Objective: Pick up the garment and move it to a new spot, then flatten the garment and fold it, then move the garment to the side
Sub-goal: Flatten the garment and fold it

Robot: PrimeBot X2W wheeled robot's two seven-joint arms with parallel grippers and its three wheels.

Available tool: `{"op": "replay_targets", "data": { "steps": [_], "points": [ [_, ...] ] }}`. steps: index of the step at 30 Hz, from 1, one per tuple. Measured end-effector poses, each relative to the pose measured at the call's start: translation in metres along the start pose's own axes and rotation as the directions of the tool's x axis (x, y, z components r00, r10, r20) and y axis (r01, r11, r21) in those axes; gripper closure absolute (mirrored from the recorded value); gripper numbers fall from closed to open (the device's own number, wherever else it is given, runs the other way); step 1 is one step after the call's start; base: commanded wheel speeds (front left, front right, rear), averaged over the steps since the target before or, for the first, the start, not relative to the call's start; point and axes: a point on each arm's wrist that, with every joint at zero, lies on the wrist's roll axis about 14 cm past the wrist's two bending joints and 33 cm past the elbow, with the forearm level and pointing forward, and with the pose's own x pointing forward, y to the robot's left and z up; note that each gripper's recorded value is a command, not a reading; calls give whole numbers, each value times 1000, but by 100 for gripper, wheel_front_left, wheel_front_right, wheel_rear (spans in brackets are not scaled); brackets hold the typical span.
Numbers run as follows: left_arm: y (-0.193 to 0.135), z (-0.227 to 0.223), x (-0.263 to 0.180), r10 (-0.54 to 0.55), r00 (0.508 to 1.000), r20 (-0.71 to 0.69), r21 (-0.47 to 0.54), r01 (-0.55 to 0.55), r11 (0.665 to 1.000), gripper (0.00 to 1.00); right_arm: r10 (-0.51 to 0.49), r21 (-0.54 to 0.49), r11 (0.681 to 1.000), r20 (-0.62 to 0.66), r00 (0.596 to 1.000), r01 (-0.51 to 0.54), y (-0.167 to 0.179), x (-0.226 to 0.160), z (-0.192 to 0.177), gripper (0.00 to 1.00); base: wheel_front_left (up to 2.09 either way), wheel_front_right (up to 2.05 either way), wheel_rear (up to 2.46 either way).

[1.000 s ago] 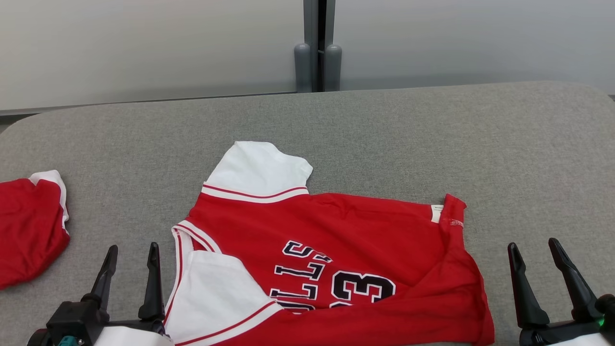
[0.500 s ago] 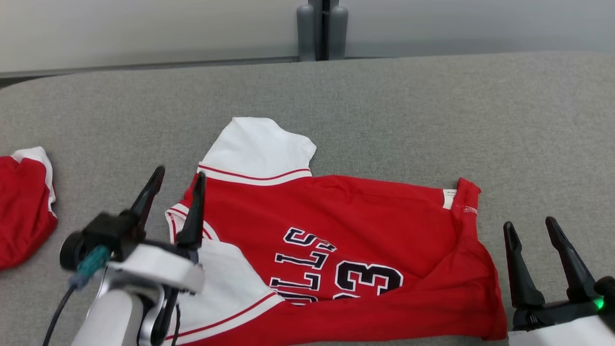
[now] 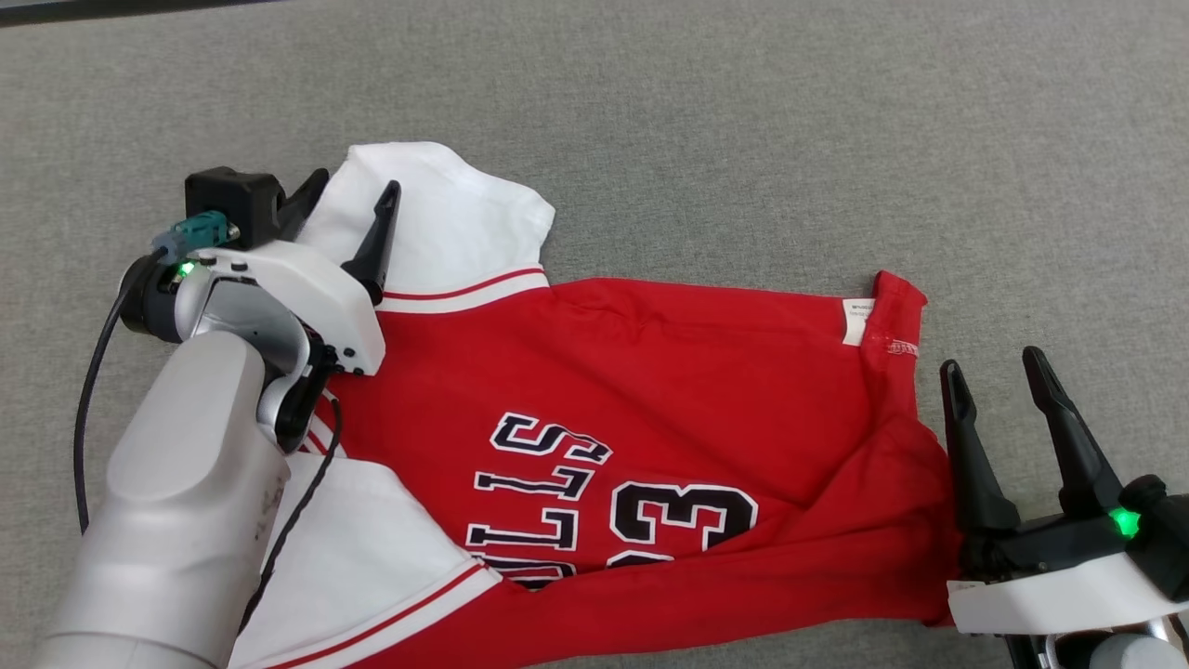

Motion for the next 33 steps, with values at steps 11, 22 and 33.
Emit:
{"op": "replay_targets", "data": {
  "steps": [11,22,33],
  "points": [
    [-6,-9,28,-23,998,-61,-32,21,999,100,-67,7,998,-39,997,68,-22,-4,-15,0,0,0,0],
    [3,0,6,-8,1000,18,-35,8,999,100,66,-48,996,-144,987,-74,-3,31,-23,0,0,0,0],
    [5,-2,0,-11,999,40,-49,13,999,100,70,-56,993,-405,912,-101,-3,36,-66,65,0,0,0]
  ]
}}
